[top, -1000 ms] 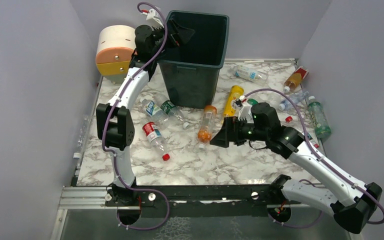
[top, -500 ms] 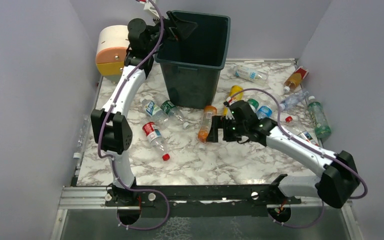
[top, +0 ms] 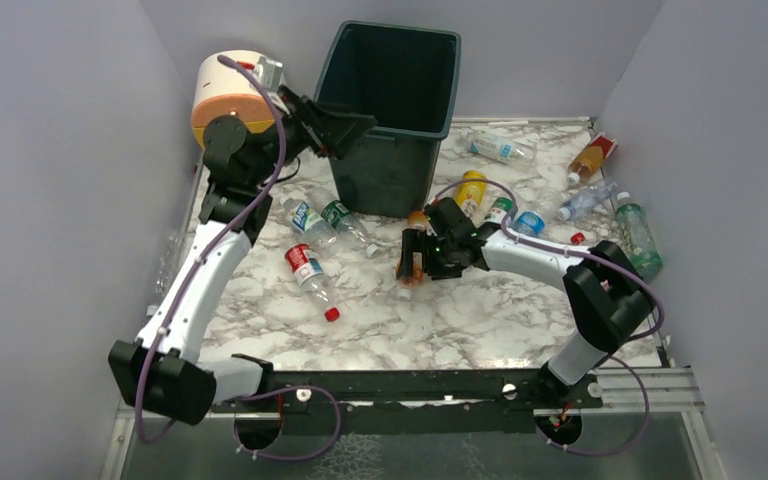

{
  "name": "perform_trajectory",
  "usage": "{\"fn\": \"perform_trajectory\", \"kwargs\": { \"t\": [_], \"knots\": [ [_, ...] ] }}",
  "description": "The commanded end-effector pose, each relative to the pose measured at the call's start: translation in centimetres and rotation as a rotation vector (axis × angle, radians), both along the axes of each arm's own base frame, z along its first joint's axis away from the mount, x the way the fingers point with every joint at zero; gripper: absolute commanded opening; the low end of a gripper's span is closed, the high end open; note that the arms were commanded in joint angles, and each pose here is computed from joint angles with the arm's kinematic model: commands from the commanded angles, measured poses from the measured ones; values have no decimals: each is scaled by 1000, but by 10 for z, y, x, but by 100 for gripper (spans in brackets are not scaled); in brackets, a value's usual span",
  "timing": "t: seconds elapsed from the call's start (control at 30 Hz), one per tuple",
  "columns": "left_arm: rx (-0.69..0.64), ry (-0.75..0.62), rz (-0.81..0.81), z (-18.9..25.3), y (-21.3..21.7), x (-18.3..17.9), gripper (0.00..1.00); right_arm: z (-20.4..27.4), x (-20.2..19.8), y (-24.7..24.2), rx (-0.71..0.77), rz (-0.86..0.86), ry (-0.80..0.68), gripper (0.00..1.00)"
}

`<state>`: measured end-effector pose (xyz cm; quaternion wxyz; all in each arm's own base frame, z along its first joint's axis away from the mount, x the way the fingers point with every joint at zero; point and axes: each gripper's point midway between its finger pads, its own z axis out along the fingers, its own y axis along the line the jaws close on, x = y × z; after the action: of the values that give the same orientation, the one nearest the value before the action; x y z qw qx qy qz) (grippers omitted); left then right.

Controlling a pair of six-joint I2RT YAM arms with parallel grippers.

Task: Put the plastic bottles in the bin
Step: Pick up the plastic bottle at the center of the board.

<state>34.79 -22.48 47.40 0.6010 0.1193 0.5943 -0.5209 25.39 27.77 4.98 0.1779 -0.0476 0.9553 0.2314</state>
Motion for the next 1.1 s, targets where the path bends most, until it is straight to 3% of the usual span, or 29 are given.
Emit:
{"fn": "perform_trajectory", "kwargs": {
  "t": [0.0,0.3,0.4,0.8,1.07],
  "knots": [
    [83,160,1,-69,4,-28,99,6,23,12,15,-46,-62,99],
    [185,401,27,-182,22,-78,99,-15,28,12,-24,-60,-31,99],
    [200,446,28,-199,25,-85,99,-20,26,11,-29,-60,-26,89],
    [223,491,0,-224,24,-94,99,-14,9,7,18,-23,-27,47],
    [188,495,-146,-228,8,-106,99,50,-14,13,178,118,-128,47]
  ]
}}
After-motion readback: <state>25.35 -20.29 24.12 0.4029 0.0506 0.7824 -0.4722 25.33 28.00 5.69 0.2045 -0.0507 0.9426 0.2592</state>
